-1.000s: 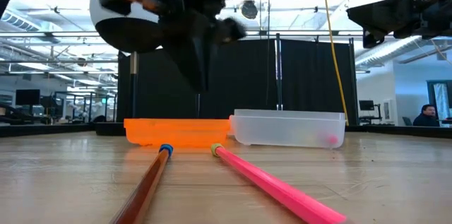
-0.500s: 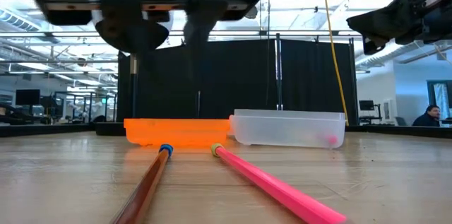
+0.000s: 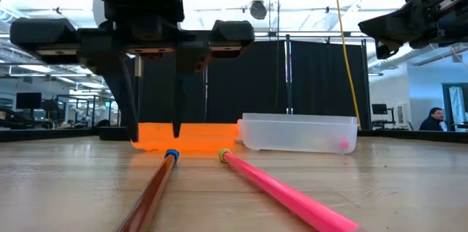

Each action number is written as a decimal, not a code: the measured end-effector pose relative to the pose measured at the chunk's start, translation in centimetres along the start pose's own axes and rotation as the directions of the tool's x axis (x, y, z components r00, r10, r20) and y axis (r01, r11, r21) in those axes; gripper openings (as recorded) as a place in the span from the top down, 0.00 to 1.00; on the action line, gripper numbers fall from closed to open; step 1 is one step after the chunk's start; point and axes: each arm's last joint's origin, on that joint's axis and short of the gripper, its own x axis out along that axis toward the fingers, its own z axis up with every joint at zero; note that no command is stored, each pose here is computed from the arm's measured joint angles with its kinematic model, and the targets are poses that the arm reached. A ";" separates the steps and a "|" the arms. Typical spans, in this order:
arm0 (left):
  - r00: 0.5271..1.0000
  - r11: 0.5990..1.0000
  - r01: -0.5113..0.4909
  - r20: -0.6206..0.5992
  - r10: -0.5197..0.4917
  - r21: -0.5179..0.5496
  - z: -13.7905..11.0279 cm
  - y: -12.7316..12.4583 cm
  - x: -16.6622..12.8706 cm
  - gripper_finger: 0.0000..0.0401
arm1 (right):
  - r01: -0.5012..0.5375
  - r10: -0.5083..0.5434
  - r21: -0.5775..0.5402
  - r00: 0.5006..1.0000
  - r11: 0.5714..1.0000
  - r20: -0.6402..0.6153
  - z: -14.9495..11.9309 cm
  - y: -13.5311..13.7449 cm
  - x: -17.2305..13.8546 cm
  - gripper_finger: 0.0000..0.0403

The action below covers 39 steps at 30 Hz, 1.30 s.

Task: Pick & place school supplies into a supply box
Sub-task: Put the brown pencil into the orange supply box

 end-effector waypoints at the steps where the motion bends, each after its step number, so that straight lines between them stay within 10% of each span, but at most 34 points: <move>1: 1.000 1.000 -0.008 0.006 0.008 0.001 0.0 0.0 0.1 0.61 | 0.000 0.000 -0.001 1.000 1.000 -0.001 0.0 0.0 0.0 1.00; 33: 0.994 0.998 -0.051 0.096 0.047 0.046 -0.9 0.8 2.6 0.62 | 0.003 -0.003 -0.016 0.999 1.000 -0.032 -0.3 0.0 0.0 1.00; 39: 0.993 0.998 -0.031 0.112 0.025 0.057 -0.9 0.7 2.7 0.76 | 0.003 -0.003 -0.016 0.999 1.000 -0.032 -0.3 0.0 0.0 1.00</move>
